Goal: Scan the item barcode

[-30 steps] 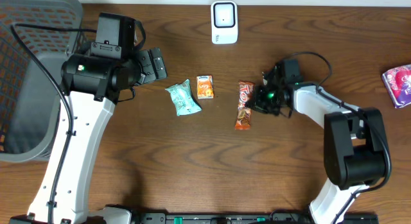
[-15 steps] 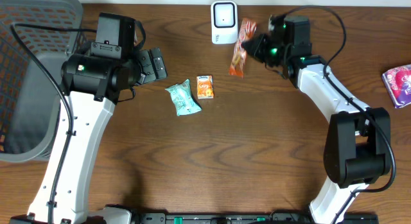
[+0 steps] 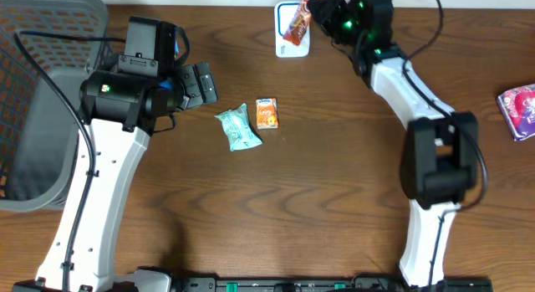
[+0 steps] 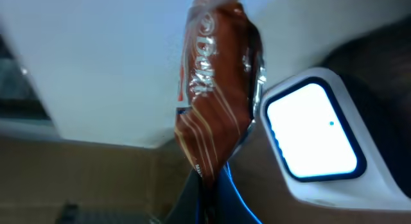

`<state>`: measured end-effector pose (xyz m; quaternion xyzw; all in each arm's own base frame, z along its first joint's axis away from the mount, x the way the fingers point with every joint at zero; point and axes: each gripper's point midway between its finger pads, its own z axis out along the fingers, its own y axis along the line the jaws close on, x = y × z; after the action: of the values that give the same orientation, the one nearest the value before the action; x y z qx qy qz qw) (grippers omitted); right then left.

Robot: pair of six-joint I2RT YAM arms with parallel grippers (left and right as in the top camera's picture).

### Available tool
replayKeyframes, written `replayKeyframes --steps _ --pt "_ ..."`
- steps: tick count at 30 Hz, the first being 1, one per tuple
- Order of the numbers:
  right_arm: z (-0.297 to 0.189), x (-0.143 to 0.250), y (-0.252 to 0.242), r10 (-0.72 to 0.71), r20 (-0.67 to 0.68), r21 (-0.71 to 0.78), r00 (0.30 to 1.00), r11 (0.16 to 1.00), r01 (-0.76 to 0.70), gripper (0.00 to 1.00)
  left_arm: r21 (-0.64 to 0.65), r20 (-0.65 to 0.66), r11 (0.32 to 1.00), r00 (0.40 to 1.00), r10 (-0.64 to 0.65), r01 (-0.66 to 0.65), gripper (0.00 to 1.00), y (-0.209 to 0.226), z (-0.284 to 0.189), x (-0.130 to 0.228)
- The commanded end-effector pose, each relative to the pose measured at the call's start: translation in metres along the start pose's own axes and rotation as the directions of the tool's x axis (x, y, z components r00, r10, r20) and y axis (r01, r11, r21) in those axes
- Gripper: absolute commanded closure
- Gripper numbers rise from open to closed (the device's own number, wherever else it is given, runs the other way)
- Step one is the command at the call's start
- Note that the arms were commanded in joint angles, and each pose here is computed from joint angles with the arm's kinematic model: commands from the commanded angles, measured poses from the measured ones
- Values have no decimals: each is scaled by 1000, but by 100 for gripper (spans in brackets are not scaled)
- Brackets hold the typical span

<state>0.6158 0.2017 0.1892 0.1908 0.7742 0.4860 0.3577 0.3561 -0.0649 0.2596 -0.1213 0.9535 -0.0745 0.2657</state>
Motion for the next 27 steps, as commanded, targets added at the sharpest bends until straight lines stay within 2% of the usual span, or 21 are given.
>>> replayKeyframes --steps 1,10,16,23,27 --pt "20 -2 5 21 -31 -17 999 1000 -21 99 -3 -8 1000 1000 -8 8 2 1 2 1" --pt "31 4 -4 -11 -91 -32 996 999 8 99 -2 -8 1000 1000 -8 8 2 1 2 1" --pt "-7 -42 -12 -28 -116 -40 993 999 24 99 -3 -8 1000 1000 -8 8 2 1 2 1" --pt "-92 -96 -80 20 -122 187 992 982 3 99 -3 -8 1000 1000 -8 8 2 1 2 1" --pt "-153 -120 -133 86 -81 352 993 935 -52 99 -3 -8 1000 1000 -8 8 2 1 2 1"
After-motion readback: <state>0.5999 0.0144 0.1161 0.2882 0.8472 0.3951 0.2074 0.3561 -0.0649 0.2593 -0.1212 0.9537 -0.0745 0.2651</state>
